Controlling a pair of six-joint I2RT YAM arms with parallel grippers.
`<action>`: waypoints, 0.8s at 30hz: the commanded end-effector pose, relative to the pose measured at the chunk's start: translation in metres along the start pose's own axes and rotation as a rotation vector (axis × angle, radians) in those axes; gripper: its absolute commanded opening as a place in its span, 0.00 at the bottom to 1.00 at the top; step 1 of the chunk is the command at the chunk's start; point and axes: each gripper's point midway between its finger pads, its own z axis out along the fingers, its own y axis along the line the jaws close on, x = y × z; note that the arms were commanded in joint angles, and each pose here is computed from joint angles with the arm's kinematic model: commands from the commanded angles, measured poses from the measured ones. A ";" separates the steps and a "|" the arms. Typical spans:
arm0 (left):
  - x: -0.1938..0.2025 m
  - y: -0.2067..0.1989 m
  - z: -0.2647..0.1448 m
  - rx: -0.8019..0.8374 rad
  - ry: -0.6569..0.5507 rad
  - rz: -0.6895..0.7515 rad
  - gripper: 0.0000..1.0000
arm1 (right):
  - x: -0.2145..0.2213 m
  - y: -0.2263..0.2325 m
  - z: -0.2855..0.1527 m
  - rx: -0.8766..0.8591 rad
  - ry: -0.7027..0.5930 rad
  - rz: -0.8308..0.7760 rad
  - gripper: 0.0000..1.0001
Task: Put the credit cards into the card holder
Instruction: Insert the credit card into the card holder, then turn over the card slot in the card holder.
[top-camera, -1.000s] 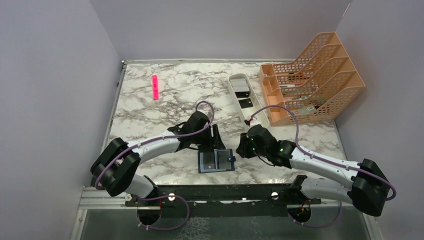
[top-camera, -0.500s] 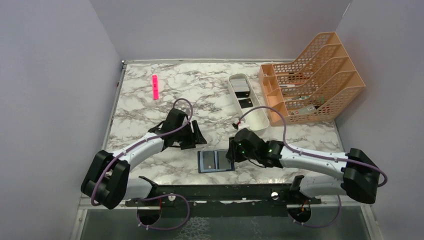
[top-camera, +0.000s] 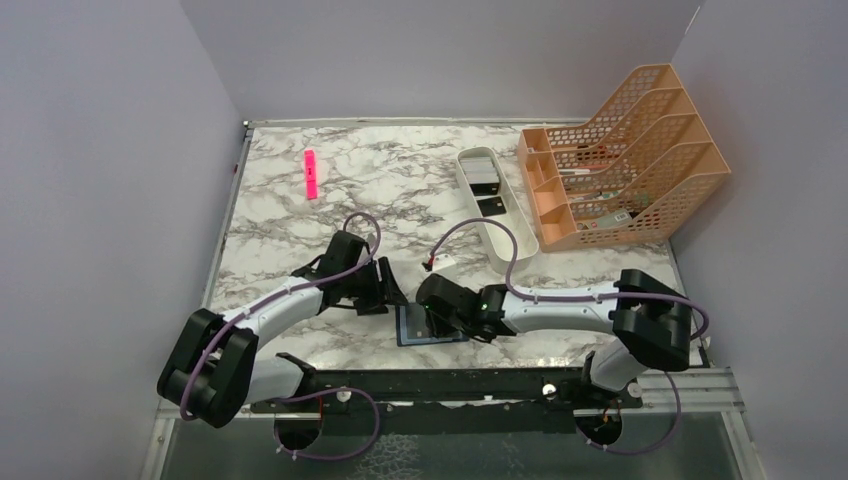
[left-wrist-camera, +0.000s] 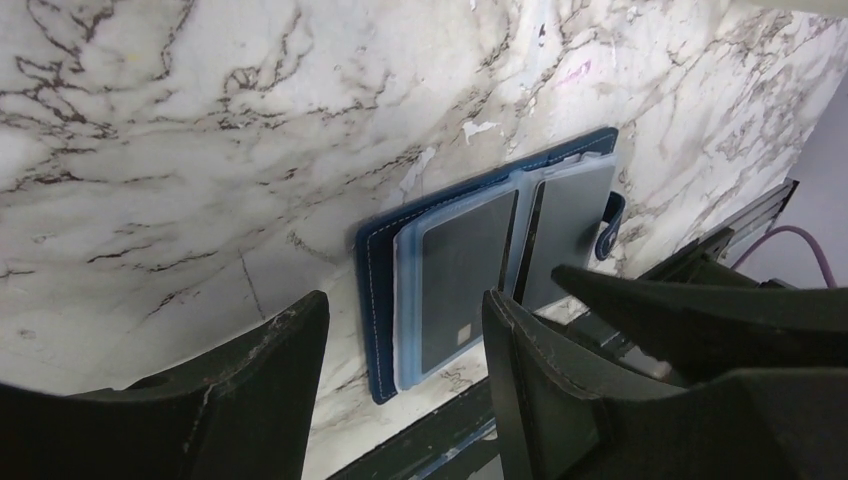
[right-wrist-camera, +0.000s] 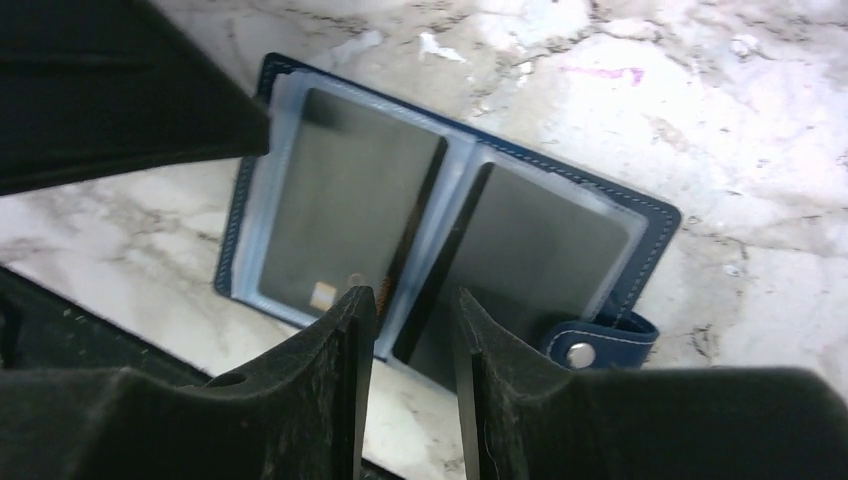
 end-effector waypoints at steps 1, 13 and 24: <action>0.011 0.000 0.000 0.036 0.035 -0.009 0.61 | -0.002 -0.020 0.005 0.124 -0.015 -0.035 0.40; 0.026 -0.023 0.004 0.234 0.085 -0.047 0.60 | 0.022 -0.039 0.017 0.165 0.009 -0.024 0.32; 0.019 -0.058 -0.009 0.420 0.032 -0.034 0.33 | 0.025 -0.041 0.010 0.089 -0.032 0.048 0.28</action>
